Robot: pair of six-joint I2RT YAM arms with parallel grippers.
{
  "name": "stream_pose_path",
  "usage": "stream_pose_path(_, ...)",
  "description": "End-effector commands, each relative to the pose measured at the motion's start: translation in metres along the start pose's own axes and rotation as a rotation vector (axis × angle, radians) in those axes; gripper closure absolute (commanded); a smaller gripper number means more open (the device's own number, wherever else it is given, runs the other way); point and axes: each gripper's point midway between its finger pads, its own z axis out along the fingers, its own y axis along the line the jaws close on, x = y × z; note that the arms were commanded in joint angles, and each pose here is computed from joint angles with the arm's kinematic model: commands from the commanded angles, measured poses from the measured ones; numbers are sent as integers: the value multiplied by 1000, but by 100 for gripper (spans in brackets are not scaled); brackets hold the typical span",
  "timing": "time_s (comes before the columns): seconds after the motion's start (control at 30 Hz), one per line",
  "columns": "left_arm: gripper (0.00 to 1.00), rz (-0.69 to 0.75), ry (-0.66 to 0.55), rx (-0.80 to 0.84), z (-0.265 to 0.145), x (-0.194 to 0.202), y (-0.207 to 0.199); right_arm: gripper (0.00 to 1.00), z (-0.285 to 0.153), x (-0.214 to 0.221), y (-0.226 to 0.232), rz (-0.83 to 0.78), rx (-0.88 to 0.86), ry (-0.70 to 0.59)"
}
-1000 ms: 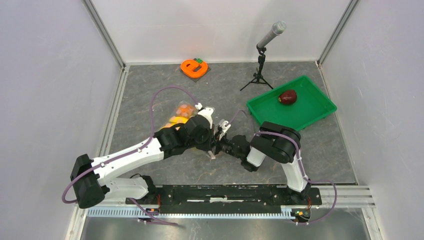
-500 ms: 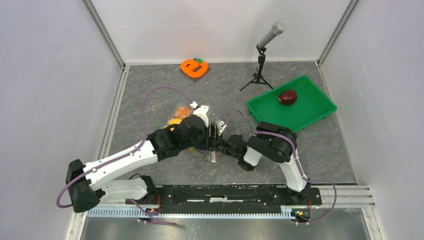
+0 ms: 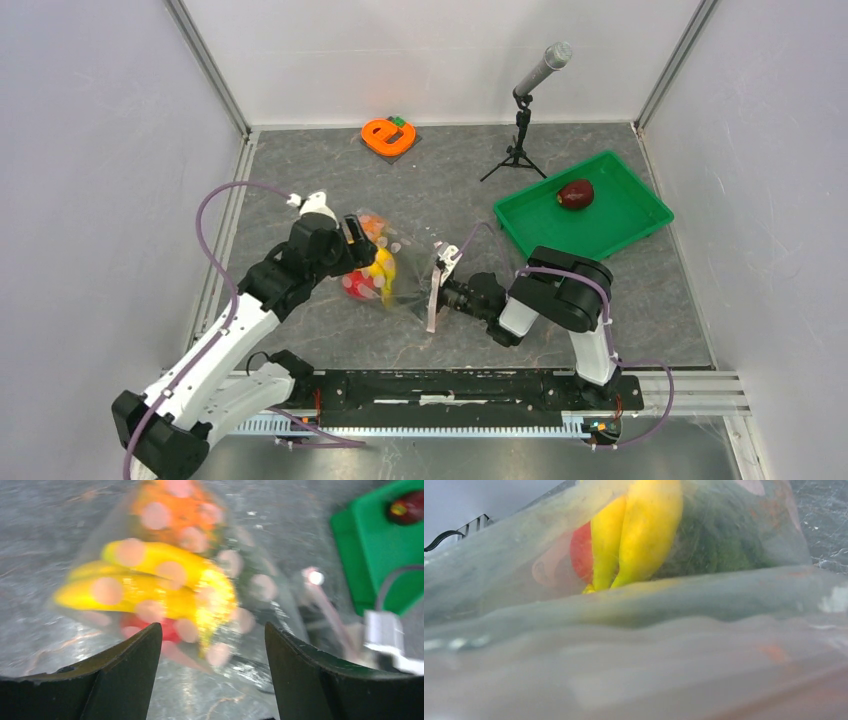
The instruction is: Open the zip-top bag and remove the fake food
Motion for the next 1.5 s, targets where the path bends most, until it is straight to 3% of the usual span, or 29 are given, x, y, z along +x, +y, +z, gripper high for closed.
stream_pose_path(0.0, 18, -72, 1, -137, 11, 5, 49, 27, -1, -69, 23, -82, -81, -248)
stream_pose_path(0.13, 19, -177, 30, -126, 25, 15, 67, 27, 0, -69, 25, -77, -91, -245)
stream_pose_path(0.33, 32, -232, 112, -101, 48, 42, 74, 26, 8, -67, 27, -73, -108, -226)
stream_pose_path(0.63, 33, -236, 194, -44, 56, 66, 69, 26, 29, -59, 27, -37, -119, -202)
stream_pose_path(0.87, 33, -243, 198, -35, 53, 72, 69, 25, 33, -28, -13, -10, 94, -89)
stream_pose_path(1.13, 33, -254, 209, -24, 51, 77, 68, 25, 33, -3, -20, -6, 128, -6)
stream_pose_path(1.27, 32, -255, 199, -24, 50, 75, 69, 31, 31, 1, -20, -4, 124, 6)
stream_pose_path(1.47, 31, -255, 184, -63, 49, 76, 77, 56, 18, -15, -9, -21, 95, -9)
